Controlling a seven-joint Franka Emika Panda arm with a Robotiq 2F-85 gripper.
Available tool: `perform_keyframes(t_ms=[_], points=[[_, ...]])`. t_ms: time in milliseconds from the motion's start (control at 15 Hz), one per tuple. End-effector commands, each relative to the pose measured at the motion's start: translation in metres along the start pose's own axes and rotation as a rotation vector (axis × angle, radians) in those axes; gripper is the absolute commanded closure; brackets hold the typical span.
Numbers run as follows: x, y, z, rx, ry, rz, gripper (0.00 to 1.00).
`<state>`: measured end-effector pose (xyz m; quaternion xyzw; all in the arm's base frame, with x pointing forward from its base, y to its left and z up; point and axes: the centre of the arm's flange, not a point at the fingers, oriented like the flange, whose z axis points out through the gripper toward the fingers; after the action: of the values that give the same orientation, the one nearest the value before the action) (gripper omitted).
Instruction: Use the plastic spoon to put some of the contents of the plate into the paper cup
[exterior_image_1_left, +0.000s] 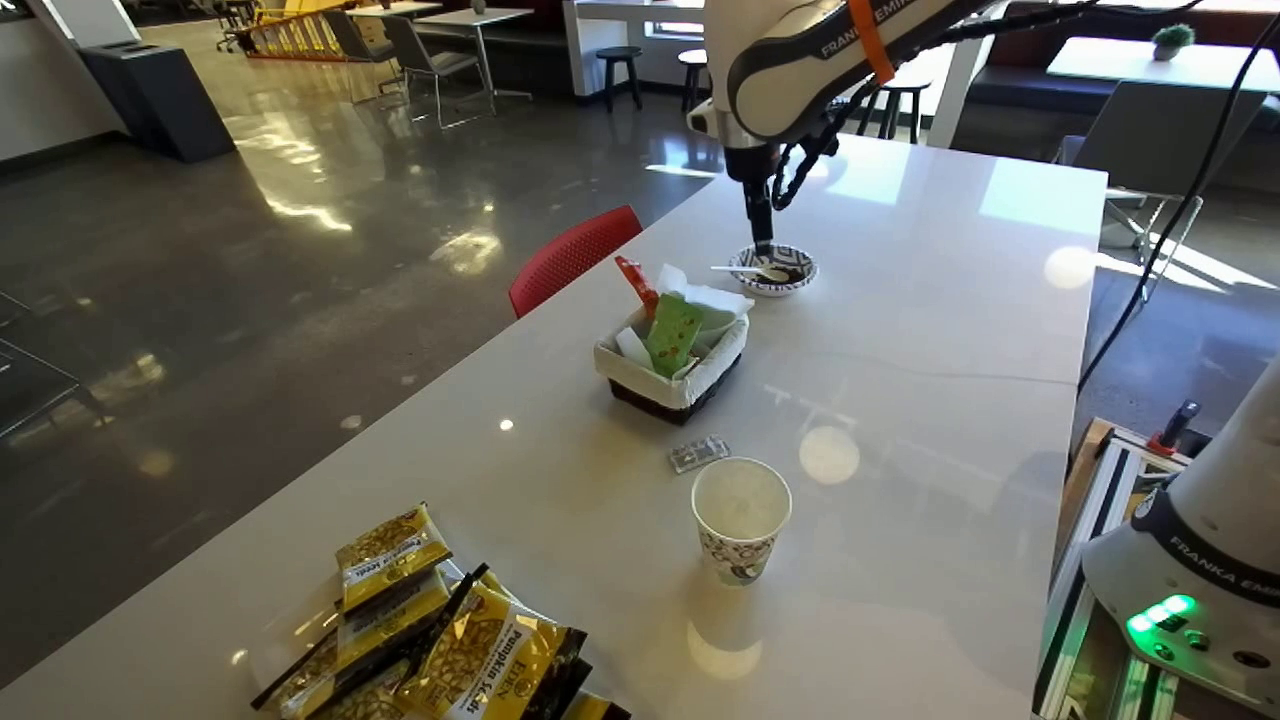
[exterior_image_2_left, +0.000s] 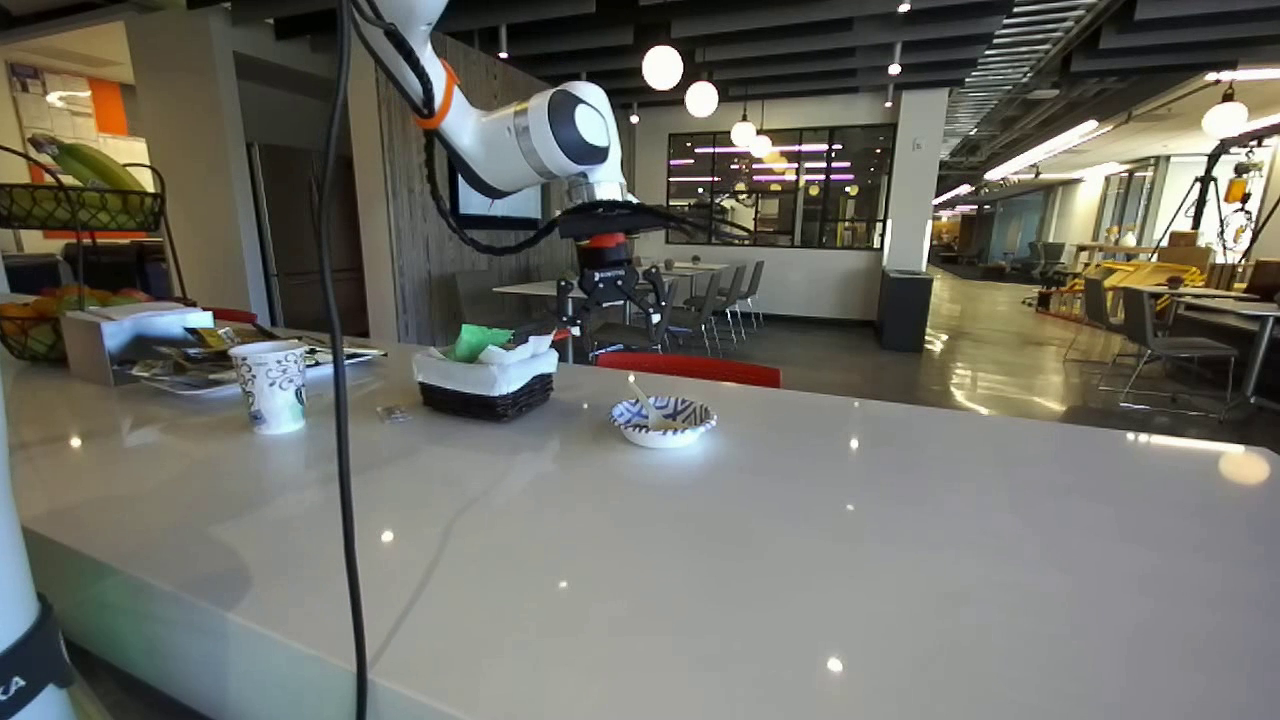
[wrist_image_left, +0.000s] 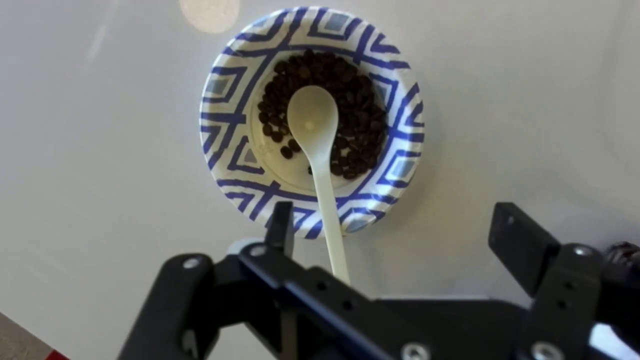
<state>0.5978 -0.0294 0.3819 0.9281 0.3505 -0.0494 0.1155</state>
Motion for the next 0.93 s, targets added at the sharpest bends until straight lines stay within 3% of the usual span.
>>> perform_keyframes(t_ms=[0,200,467,533,667,867], points=[[0.003,0.018,0.031,-0.022,-0.021,-0.017,0.00],[0.009,0.024,0.046,-0.058,-0.001,-0.019,0.02],[0.018,0.029,0.058,-0.079,0.031,-0.040,0.37],[0.018,0.029,0.060,-0.073,0.032,-0.041,0.41],[0.019,0.029,0.062,-0.066,0.032,-0.042,0.45],[0.018,0.029,0.063,-0.050,0.023,-0.045,0.41]])
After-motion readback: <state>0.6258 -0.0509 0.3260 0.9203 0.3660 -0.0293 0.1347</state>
